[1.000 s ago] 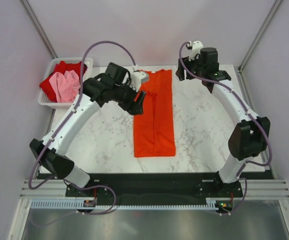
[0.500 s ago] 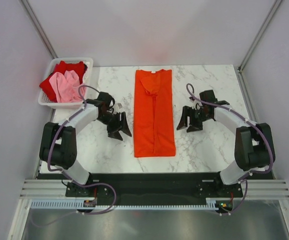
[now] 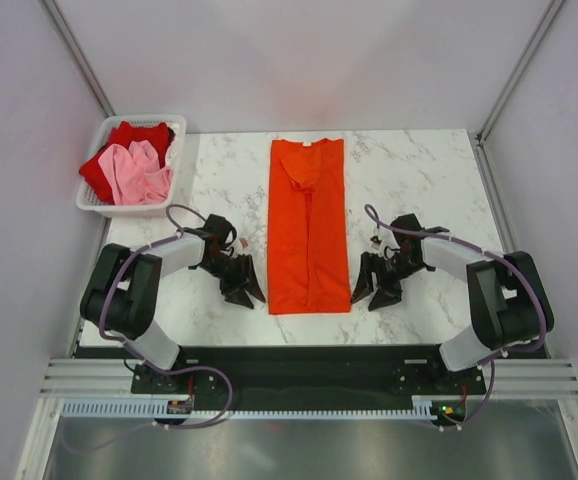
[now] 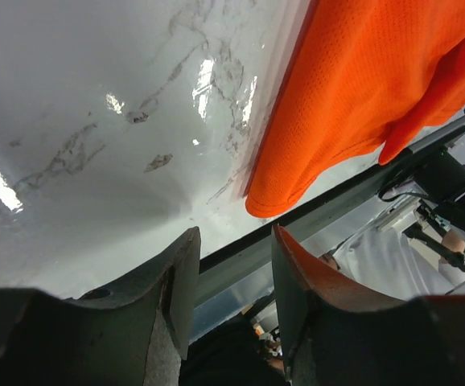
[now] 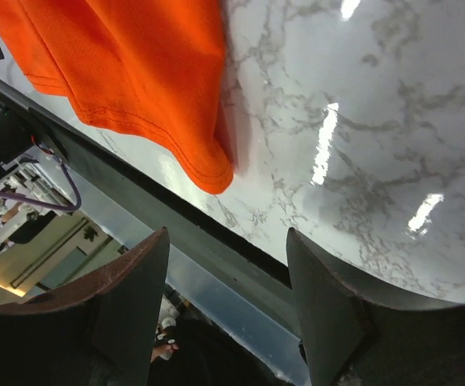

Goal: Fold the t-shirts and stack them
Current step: Fold the tshirt

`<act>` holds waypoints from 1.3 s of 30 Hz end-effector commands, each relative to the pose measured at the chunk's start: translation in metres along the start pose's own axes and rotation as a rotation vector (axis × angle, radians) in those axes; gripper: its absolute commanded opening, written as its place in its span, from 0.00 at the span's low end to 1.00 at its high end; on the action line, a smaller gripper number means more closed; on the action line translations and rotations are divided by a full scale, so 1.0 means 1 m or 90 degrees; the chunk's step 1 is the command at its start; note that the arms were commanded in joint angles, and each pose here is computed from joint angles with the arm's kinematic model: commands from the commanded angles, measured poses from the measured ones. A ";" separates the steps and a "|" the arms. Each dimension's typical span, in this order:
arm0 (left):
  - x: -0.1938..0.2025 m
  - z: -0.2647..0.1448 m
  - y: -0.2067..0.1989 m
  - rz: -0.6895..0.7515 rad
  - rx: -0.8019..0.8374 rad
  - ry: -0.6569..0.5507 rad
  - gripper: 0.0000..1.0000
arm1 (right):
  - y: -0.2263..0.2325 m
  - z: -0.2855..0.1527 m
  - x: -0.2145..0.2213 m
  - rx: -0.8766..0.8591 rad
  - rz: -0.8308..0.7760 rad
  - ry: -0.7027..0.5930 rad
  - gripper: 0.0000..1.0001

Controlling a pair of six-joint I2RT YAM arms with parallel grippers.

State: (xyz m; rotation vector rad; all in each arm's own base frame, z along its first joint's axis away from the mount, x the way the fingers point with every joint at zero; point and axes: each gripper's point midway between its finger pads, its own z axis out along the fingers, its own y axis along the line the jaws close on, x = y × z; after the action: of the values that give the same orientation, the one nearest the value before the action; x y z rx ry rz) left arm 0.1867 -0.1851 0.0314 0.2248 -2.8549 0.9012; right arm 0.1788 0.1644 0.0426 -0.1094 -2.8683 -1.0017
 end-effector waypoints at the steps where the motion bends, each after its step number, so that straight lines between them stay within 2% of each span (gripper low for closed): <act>1: -0.009 -0.002 -0.019 0.004 0.049 -0.036 0.48 | 0.012 0.007 -0.012 -0.018 -0.045 -0.018 0.68; 8: -0.012 0.003 -0.021 0.022 0.046 -0.032 0.48 | 0.027 0.026 -0.035 -0.013 -0.086 -0.031 0.67; 13: -0.015 0.010 -0.025 0.042 0.048 -0.026 0.45 | 0.026 0.034 -0.042 -0.001 -0.076 -0.019 0.66; 21: -0.014 0.018 -0.038 0.073 0.055 -0.005 0.44 | 0.016 0.038 -0.022 0.008 -0.024 0.016 0.64; 33: -0.006 0.024 -0.033 0.070 0.039 0.018 0.33 | 0.015 0.039 -0.012 0.003 -0.003 0.027 0.60; 39: 0.001 0.027 -0.028 0.066 0.028 0.027 0.36 | 0.016 0.042 -0.017 0.001 -0.007 0.025 0.59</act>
State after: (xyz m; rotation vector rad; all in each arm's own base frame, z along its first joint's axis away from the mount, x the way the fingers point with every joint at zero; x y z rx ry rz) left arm 0.1932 -0.2200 0.0246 0.0683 -2.8575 0.9651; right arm 0.1904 0.2036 0.0247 -0.0809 -2.8060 -1.0215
